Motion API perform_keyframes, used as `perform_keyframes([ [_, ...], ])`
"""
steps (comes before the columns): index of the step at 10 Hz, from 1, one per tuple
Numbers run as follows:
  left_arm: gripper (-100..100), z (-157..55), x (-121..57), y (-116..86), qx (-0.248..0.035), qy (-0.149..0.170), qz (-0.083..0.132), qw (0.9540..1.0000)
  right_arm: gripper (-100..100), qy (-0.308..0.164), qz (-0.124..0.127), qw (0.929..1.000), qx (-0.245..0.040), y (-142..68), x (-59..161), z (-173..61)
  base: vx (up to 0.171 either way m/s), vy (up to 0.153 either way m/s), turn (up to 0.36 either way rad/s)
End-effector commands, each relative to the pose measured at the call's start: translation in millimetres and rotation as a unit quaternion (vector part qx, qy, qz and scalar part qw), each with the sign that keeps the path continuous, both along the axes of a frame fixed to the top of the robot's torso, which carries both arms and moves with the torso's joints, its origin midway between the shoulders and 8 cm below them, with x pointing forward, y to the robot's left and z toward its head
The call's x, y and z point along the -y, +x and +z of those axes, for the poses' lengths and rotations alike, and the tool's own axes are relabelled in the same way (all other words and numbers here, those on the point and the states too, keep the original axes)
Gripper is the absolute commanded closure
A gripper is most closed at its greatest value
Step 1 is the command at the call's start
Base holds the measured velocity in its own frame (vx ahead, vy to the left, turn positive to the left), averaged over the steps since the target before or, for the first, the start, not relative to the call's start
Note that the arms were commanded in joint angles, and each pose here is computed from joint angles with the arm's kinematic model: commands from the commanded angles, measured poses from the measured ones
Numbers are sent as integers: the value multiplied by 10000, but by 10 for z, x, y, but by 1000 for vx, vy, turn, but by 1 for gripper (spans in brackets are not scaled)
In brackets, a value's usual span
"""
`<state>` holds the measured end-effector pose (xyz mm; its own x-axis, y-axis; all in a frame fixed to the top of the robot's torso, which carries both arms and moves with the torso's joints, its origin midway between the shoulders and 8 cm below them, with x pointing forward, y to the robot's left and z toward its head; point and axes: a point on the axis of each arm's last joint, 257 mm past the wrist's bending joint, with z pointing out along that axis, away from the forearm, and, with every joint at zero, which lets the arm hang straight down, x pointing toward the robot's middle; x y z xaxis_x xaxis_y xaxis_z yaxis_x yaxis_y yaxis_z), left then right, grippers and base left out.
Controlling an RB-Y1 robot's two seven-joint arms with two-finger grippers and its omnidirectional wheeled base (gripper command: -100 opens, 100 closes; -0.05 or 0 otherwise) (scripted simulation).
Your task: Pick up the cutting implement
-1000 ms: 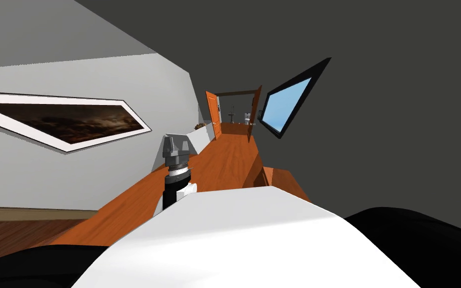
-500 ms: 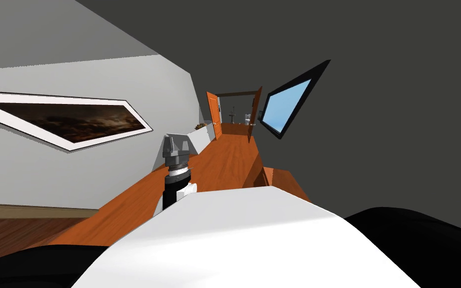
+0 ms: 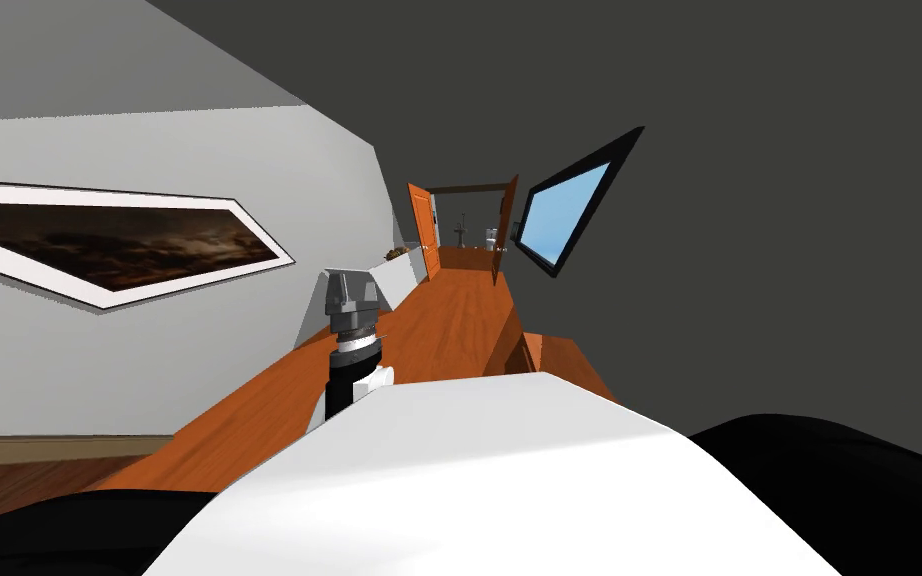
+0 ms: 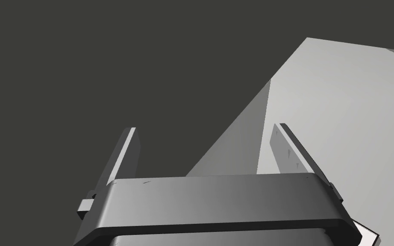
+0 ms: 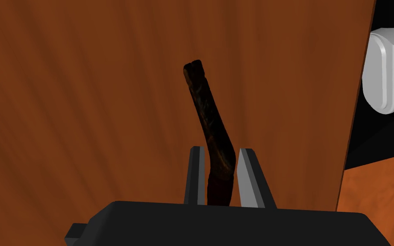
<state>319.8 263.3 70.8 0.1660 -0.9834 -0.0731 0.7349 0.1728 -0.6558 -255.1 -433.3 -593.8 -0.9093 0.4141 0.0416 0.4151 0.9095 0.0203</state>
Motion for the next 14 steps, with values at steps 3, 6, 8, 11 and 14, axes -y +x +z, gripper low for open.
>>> perform_keyframes([
  [3,0,0,1,0,1,-1,-1,10000,100,71,204,9996,205,451,188,-54,26,-27,-172],
  [6,0,0,1,0,1,-1,-1,10000,100,165,447,9988,85,382,144,-51,26,2,-38],
  [8,0,0,0,0,0,0,0,10000,100,225,589,9977,233,701,252,-72,27,12,-298],
  [11,0,0,0,0,0,-1,-1,10000,100,230,818,9961,247,919,417,-54,22,20,-170],
  [14,0,1,1,0,1,-1,-1,10000,100,242,1074,9935,302,1177,555,-36,8,8,-148],
])
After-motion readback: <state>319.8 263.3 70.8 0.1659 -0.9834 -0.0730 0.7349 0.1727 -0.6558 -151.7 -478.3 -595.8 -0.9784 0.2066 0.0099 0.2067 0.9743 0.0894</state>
